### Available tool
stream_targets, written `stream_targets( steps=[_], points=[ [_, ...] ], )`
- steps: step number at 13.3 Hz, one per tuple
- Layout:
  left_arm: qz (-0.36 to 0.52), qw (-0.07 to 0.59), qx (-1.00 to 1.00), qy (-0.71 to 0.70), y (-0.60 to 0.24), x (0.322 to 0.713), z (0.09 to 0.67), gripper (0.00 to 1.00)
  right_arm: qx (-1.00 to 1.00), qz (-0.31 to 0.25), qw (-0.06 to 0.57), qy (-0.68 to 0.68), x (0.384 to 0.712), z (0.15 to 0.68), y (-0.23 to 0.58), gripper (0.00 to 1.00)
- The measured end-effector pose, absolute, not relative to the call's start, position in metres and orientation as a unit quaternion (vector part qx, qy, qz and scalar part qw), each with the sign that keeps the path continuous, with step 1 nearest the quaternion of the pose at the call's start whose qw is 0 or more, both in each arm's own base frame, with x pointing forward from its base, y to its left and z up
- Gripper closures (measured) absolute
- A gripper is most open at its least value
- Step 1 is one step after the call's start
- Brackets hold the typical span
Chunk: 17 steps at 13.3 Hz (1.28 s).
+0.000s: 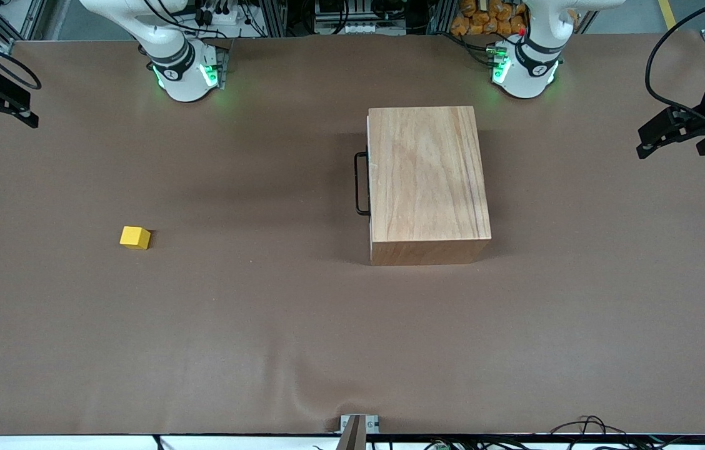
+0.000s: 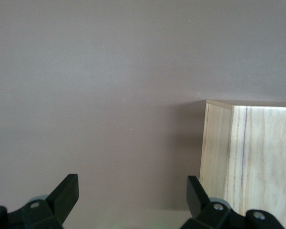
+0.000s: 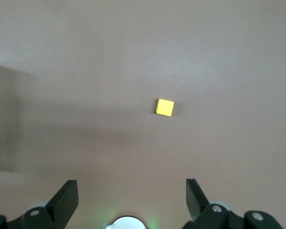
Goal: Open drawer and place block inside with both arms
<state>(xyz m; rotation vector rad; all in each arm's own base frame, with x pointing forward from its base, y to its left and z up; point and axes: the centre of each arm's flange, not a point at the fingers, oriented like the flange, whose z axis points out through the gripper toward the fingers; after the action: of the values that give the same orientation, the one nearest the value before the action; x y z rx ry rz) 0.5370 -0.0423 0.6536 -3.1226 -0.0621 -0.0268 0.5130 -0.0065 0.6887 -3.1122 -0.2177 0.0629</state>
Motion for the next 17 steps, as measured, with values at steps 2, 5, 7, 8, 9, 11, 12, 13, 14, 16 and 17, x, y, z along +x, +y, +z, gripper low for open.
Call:
stream_targets(
  steps=[2, 5, 7, 8, 9, 11, 12, 13, 14, 16, 17],
  points=[
    [-0.006, 0.009, -1.000, -0.020, -0.042, 0.537, 0.653, 0.00, -0.997, 0.020, 0.011, -0.070, 0.513, 0.689, -0.007, 0.00],
    [-0.007, 0.009, -1.000, -0.019, -0.043, 0.536, 0.654, 0.00, -0.997, 0.020, 0.011, -0.070, 0.513, 0.689, -0.007, 0.00],
    [-0.007, 0.008, -1.000, -0.014, -0.049, 0.537, 0.655, 0.00, -0.997, 0.020, 0.011, -0.070, 0.513, 0.689, -0.007, 0.00],
    [-0.009, 0.007, -1.000, -0.011, -0.053, 0.538, 0.656, 0.00, -0.997, 0.021, 0.011, -0.070, 0.513, 0.689, -0.007, 0.00],
    [-0.010, 0.003, -1.000, -0.008, -0.057, 0.540, 0.657, 0.00, -0.997, 0.021, 0.011, -0.070, 0.513, 0.689, -0.007, 0.00],
    [-0.001, -0.004, -1.000, -0.003, -0.064, 0.544, 0.657, 0.00, -0.997, 0.021, 0.011, -0.070, 0.513, 0.689, -0.007, 0.00],
    [0.007, -0.004, -1.000, 0.002, -0.070, 0.546, 0.655, 0.00, -0.997, 0.021, 0.011, -0.070, 0.513, 0.689, -0.007, 0.00],
    [0.011, -0.004, -1.000, 0.010, -0.079, 0.549, 0.654, 0.00, -0.997, 0.021, 0.011, -0.070, 0.513, 0.689, -0.008, 0.00],
    [0.013, -0.004, -1.000, 0.015, -0.090, 0.551, 0.652, 0.00, -0.997, 0.021, 0.011, -0.069, 0.513, 0.689, -0.008, 0.00],
    [0.016, -0.003, -1.000, 0.014, -0.116, 0.549, 0.651, 0.00, -0.997, 0.021, 0.011, -0.069, 0.513, 0.689, -0.008, 0.00],
    [0.018, -0.003, -1.000, 0.012, -0.129, 0.546, 0.651, 0.00, -0.997, 0.021, 0.011, -0.069, 0.513, 0.689, -0.009, 0.00]
  ],
)
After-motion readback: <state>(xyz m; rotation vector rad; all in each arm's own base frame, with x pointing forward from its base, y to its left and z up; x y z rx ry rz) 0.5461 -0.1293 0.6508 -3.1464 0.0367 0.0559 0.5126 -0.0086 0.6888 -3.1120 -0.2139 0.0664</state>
